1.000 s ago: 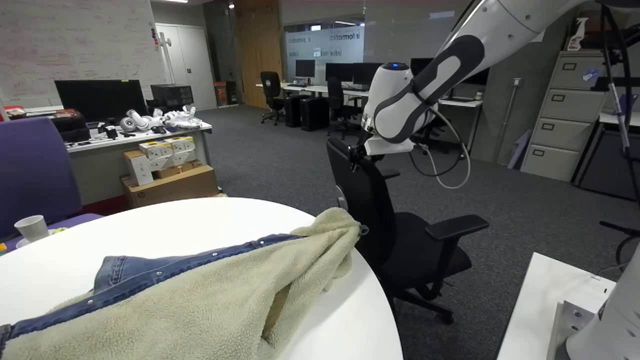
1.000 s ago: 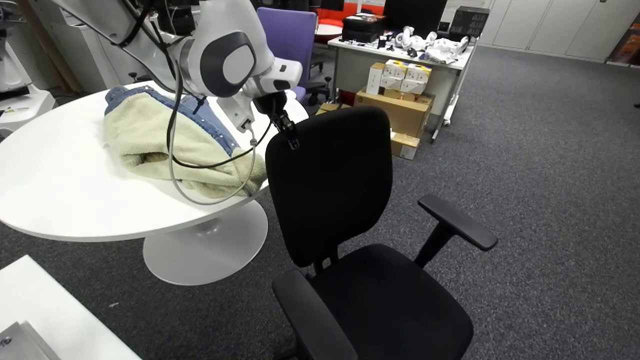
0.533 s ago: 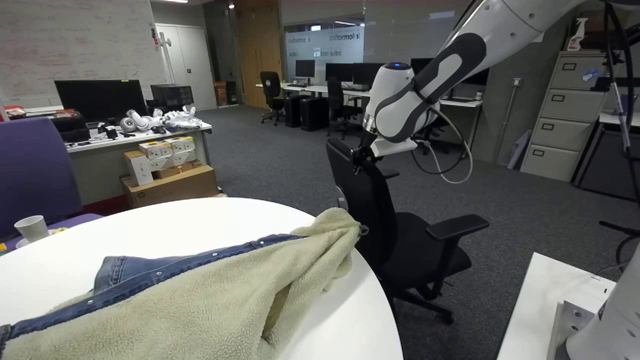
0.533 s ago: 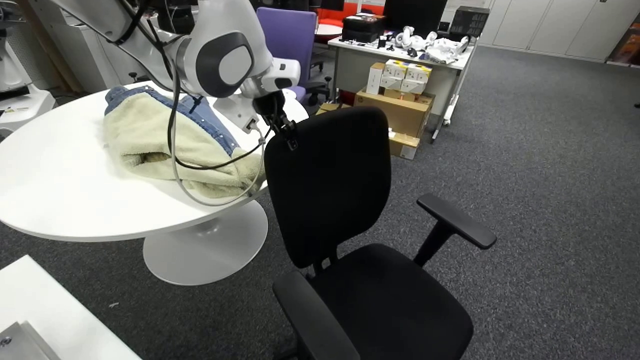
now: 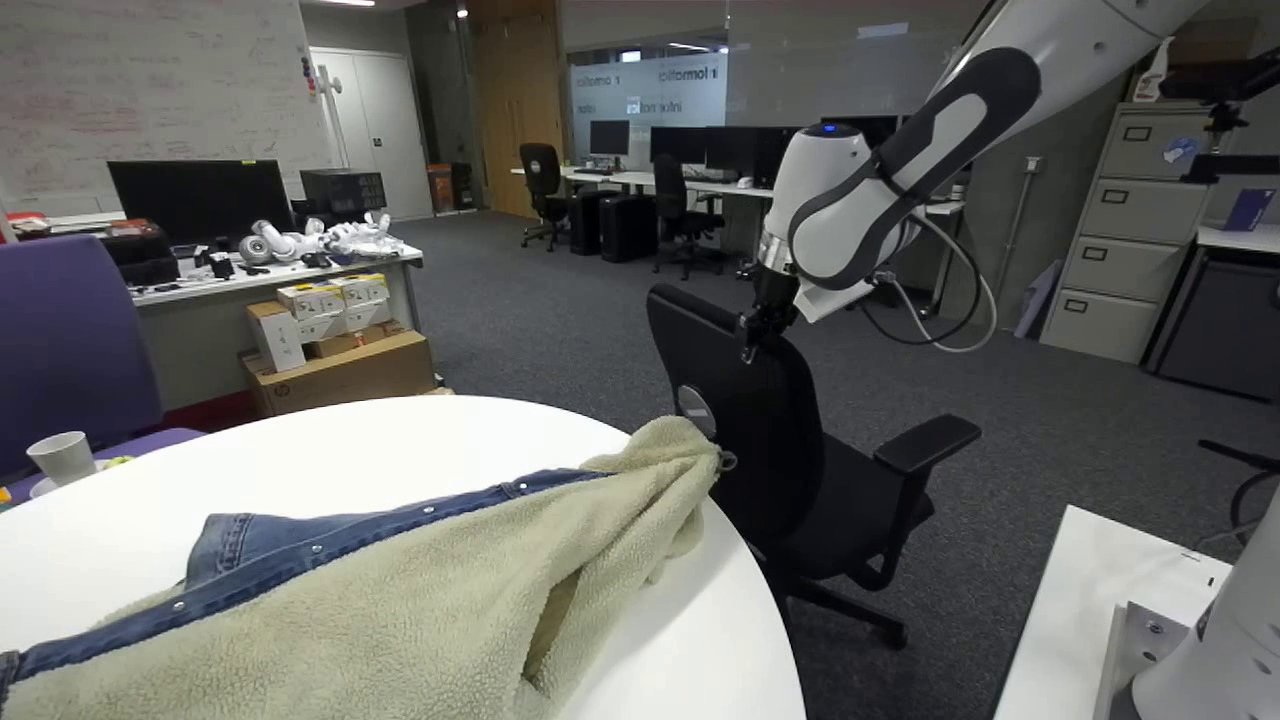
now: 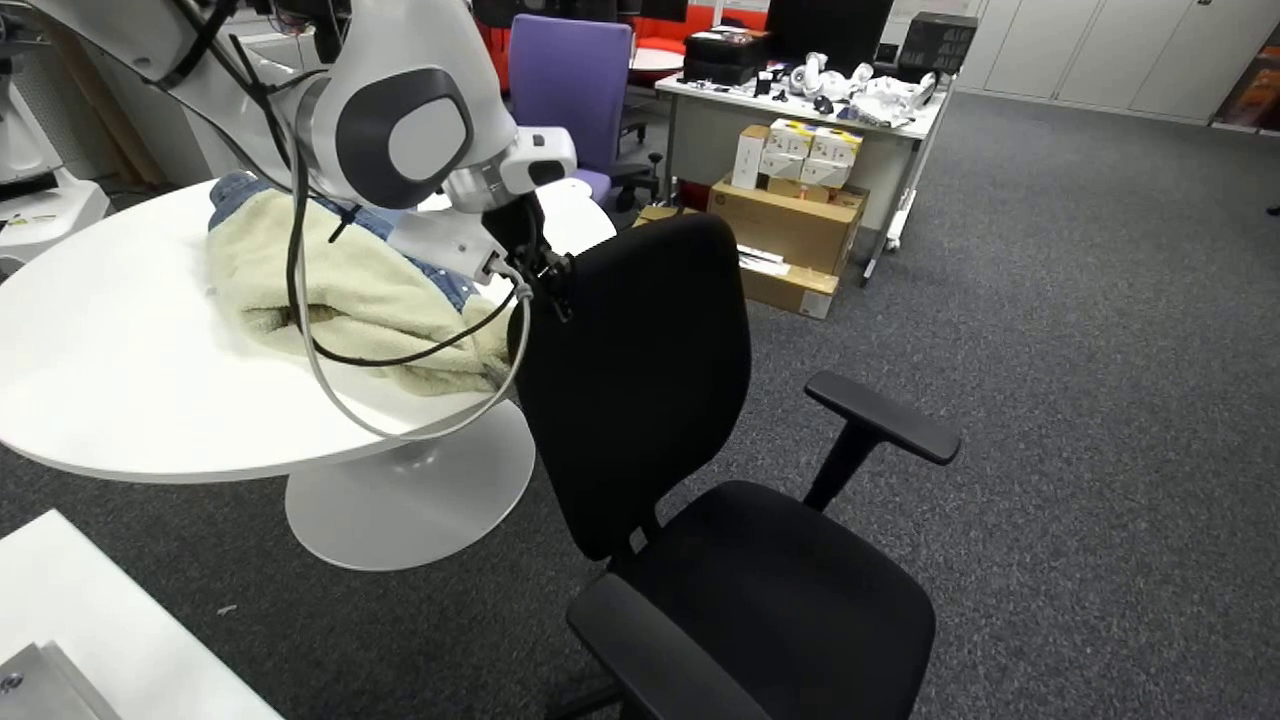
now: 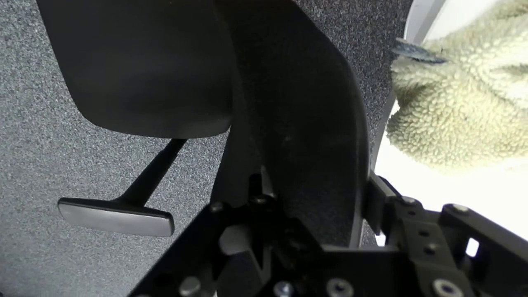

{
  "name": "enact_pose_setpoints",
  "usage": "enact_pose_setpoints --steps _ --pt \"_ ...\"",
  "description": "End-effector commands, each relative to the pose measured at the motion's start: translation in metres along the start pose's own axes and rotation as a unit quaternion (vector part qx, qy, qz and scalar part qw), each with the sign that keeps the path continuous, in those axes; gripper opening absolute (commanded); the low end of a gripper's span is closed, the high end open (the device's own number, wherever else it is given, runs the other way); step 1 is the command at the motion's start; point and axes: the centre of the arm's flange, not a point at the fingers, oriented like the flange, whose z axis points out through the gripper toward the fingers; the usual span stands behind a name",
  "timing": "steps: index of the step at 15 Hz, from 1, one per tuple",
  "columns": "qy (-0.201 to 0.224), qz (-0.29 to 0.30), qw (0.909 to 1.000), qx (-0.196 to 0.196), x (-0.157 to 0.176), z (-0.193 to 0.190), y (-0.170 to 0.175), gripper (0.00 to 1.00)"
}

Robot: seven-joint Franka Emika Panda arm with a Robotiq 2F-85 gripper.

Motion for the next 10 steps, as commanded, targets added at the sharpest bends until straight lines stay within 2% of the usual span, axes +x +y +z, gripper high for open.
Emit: enact_pose_setpoints --steps 1,9,10 --pt "-0.03 -0.035 0.9988 -0.012 -0.042 -0.01 0.004 0.29" --pt "-0.035 -0.061 0.9971 -0.028 -0.054 -0.013 0.007 0.29" --pt "-0.036 -0.06 0.9971 -0.028 -0.054 -0.013 0.007 0.46"
